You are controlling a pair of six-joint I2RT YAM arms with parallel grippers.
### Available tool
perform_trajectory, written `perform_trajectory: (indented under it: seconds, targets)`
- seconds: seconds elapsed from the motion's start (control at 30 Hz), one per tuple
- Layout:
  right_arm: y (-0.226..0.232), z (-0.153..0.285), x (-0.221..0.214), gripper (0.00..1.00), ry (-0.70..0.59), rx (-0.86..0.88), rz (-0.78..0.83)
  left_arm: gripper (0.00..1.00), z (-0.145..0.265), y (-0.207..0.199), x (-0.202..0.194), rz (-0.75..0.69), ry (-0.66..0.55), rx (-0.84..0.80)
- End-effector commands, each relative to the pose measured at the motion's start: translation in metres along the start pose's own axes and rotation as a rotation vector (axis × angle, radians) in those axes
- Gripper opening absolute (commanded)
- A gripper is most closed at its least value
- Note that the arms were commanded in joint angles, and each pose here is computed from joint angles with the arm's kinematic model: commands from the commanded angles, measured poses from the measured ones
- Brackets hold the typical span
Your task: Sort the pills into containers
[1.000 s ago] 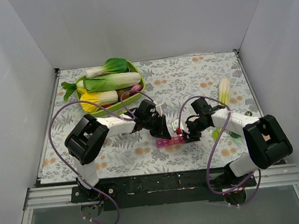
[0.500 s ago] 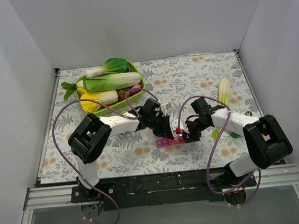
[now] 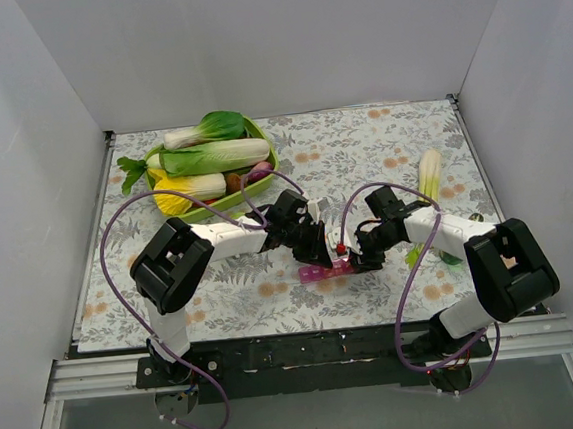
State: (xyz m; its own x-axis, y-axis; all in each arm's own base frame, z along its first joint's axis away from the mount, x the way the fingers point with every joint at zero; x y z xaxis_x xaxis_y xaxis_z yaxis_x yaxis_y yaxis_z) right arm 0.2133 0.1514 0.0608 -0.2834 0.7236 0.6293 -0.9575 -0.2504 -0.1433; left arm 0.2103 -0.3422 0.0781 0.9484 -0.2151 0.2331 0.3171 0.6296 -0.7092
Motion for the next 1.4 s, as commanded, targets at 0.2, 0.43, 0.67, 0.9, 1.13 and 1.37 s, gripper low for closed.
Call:
perform_trajectory:
  seconds: [0.2, 0.43, 0.67, 0.9, 1.13, 1.37]
  targets:
    - [0.001, -0.004, -0.008, 0.40, 0.049, 0.018, -0.048, 0.04, 0.000, 0.033, -0.030, 0.026, 0.070, 0.155]
    - [-0.001, -0.004, -0.006, 0.40, 0.041, 0.017, -0.069, 0.05, 0.003, 0.044, -0.025, 0.045, 0.065, 0.163]
    - [-0.003, -0.005, -0.005, 0.40, 0.042, 0.031, -0.100, 0.07, 0.008, 0.053, -0.023, 0.067, 0.057, 0.135]
    - [-0.002, -0.005, -0.005, 0.40, 0.040, 0.036, -0.101, 0.13, 0.019, 0.025, -0.001, 0.023, -0.004, 0.056]
    - [-0.002, -0.005, -0.005, 0.40, 0.039, 0.037, -0.103, 0.14, 0.030, 0.007, 0.006, 0.008, -0.018, -0.005]
    - [-0.002, -0.006, -0.005, 0.40, 0.038, 0.040, -0.107, 0.14, 0.032, 0.005, 0.000, 0.012, 0.005, -0.030]
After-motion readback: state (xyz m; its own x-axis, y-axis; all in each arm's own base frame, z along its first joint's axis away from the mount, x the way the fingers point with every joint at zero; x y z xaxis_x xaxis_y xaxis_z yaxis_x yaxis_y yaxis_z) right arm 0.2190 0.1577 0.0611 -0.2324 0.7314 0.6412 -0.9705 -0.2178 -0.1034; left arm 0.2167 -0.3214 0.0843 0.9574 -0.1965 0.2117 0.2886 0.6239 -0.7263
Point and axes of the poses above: each gripper's point midway between its finger pads, its own z axis back along the fingers, its own y axis along the line the jaws close on, x = y × z, the point moved 5 cm from there along z, back along the fingers, and after that the axes turned 6 degrees about z, right-handed, at the moved point
